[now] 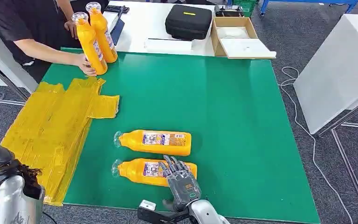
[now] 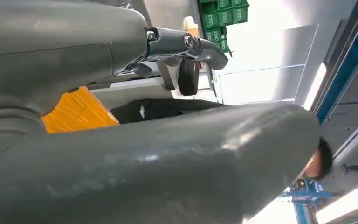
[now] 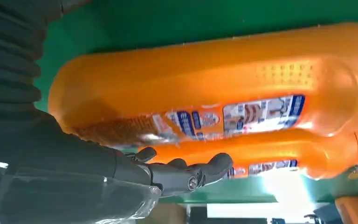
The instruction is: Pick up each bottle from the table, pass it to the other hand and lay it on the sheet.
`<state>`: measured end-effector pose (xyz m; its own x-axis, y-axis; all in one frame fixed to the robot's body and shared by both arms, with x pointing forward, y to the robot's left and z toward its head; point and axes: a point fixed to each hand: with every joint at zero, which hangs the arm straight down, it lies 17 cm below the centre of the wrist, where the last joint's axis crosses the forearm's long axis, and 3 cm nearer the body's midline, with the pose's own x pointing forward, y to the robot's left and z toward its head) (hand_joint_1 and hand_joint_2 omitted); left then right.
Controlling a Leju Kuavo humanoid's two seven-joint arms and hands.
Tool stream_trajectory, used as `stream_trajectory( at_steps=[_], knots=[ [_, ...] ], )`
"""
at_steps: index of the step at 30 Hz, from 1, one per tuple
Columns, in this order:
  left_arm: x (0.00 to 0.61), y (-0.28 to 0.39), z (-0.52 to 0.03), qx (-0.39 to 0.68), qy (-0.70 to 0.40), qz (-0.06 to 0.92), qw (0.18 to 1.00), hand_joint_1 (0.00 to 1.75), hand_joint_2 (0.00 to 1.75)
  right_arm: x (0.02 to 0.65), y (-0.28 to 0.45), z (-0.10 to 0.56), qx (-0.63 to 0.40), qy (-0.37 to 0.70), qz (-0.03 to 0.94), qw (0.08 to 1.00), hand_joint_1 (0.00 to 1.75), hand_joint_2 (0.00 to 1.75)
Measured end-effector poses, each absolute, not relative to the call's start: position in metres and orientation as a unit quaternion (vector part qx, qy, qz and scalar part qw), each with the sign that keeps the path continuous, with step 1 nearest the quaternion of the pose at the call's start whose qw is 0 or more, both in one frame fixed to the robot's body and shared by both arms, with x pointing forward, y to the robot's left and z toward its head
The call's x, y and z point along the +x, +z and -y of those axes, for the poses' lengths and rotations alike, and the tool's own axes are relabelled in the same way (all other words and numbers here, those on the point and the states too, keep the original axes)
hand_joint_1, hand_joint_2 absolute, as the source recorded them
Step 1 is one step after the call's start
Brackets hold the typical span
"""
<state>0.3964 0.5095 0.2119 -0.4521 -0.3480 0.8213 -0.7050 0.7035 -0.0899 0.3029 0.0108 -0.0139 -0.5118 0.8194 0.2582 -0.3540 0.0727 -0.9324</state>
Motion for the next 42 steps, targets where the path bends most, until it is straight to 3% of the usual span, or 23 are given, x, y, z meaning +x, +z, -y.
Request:
stream_trajectory(
  at_steps=[36, 37, 38, 39, 42],
  knots=[
    [0.375, 0.211, -0.507, 0.323, 0.230, 0.819, 0.415, 0.00, 0.00, 0.329, -0.015, 0.018, -0.270, 0.653, 0.509, 0.491, 0.00, 1.75],
    [0.375, 0.211, -0.507, 0.324, 0.230, 0.818, 0.415, 0.00, 0.00, 0.329, -0.015, 0.018, -0.269, 0.654, 0.509, 0.490, 0.30, 1.75],
    [0.374, 0.210, -0.508, 0.324, 0.231, 0.818, 0.415, 0.00, 0.00, 0.328, -0.015, 0.018, -0.267, 0.655, 0.508, 0.490, 1.55, 1.75],
    [0.372, 0.210, -0.509, 0.324, 0.234, 0.818, 0.414, 0.00, 0.00, 0.328, -0.016, 0.016, -0.263, 0.658, 0.507, 0.490, 1.69, 1.75],
    [0.369, 0.211, -0.512, 0.326, 0.239, 0.817, 0.412, 0.00, 0.00, 0.327, -0.018, 0.013, -0.254, 0.664, 0.504, 0.490, 1.69, 1.75]
  ],
)
